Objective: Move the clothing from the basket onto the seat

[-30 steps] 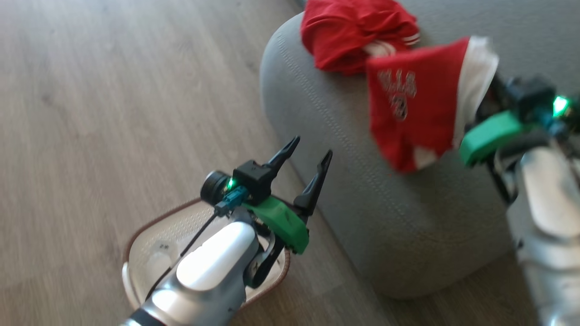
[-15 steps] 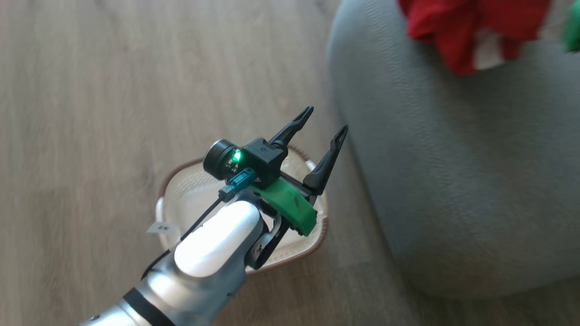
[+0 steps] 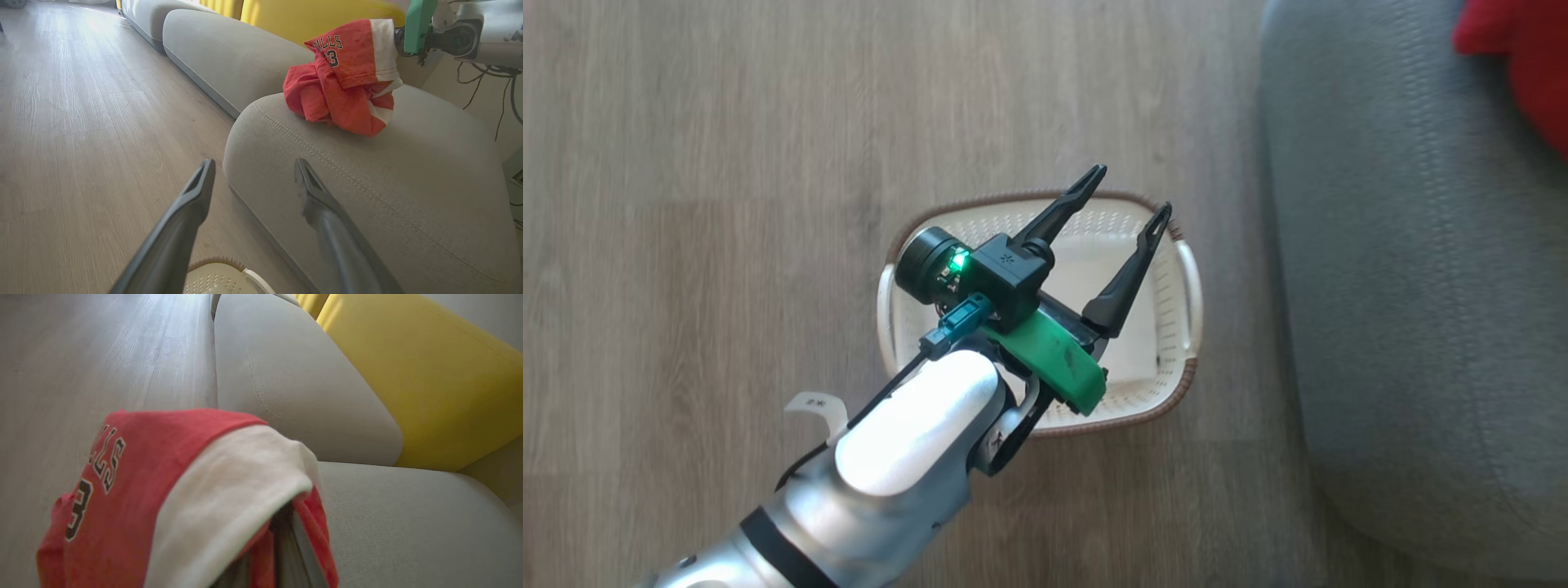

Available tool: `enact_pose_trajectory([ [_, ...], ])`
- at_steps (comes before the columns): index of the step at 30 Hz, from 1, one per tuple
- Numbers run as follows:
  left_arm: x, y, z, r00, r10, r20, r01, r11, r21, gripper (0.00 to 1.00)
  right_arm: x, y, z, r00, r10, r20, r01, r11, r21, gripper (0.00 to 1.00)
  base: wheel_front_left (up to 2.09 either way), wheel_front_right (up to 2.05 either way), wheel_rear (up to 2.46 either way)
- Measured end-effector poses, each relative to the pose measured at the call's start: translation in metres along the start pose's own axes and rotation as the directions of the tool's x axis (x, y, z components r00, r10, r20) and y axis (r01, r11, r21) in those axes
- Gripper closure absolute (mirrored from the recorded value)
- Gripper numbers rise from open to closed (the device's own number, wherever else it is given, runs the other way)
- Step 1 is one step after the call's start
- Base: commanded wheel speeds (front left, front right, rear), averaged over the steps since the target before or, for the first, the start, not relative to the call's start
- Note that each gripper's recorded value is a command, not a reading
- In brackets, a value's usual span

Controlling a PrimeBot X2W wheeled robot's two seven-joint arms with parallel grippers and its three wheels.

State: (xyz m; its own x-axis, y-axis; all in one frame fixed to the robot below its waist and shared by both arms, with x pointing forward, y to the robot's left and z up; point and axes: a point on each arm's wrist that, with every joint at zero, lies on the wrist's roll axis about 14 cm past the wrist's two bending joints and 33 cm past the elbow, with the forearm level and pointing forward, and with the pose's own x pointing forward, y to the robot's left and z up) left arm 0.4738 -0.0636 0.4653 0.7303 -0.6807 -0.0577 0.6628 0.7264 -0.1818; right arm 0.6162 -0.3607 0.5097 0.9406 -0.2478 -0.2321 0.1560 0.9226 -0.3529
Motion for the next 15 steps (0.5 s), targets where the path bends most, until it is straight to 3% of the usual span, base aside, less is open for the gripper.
enact_pose_trajectory([
  [5, -0.004, 0.015, -0.015, 0.999, 0.033, -0.029, -0.033, 0.999, -0.010, 0.00, 0.007, 0.021, -0.060, 0.990, 0.021, -0.139, -0.020, 1.000, 0.005, 1.00, 0.00, 0.00, 0.00],
  [11, 0.001, 0.016, -0.013, 0.999, 0.028, -0.023, -0.028, 1.000, -0.001, 0.00, 0.003, 0.022, -0.077, 0.986, 0.014, -0.167, -0.012, 1.000, 0.011, 1.00, 0.00, 0.00, 0.00],
  [12, 0.002, 0.015, -0.014, 0.999, 0.024, -0.024, -0.024, 1.000, -0.002, 0.00, 0.002, 0.021, -0.077, 0.986, 0.011, -0.167, -0.009, 1.000, 0.012, 0.85, 0.00, 0.00, 0.00],
  [14, 0.003, 0.013, -0.013, 1.000, 0.016, -0.023, -0.016, 1.000, 0.000, 0.00, -0.001, 0.019, -0.077, 0.986, 0.005, -0.165, -0.001, 1.000, 0.022, 0.44, 0.00, 0.00, 0.00],
  [15, 0.003, 0.012, -0.012, 1.000, 0.013, -0.020, -0.013, 1.000, 0.001, 0.00, -0.003, 0.017, -0.077, 0.987, 0.000, -0.161, 0.005, 0.999, 0.034, 0.11, 0.00, 0.00, 0.00],
])
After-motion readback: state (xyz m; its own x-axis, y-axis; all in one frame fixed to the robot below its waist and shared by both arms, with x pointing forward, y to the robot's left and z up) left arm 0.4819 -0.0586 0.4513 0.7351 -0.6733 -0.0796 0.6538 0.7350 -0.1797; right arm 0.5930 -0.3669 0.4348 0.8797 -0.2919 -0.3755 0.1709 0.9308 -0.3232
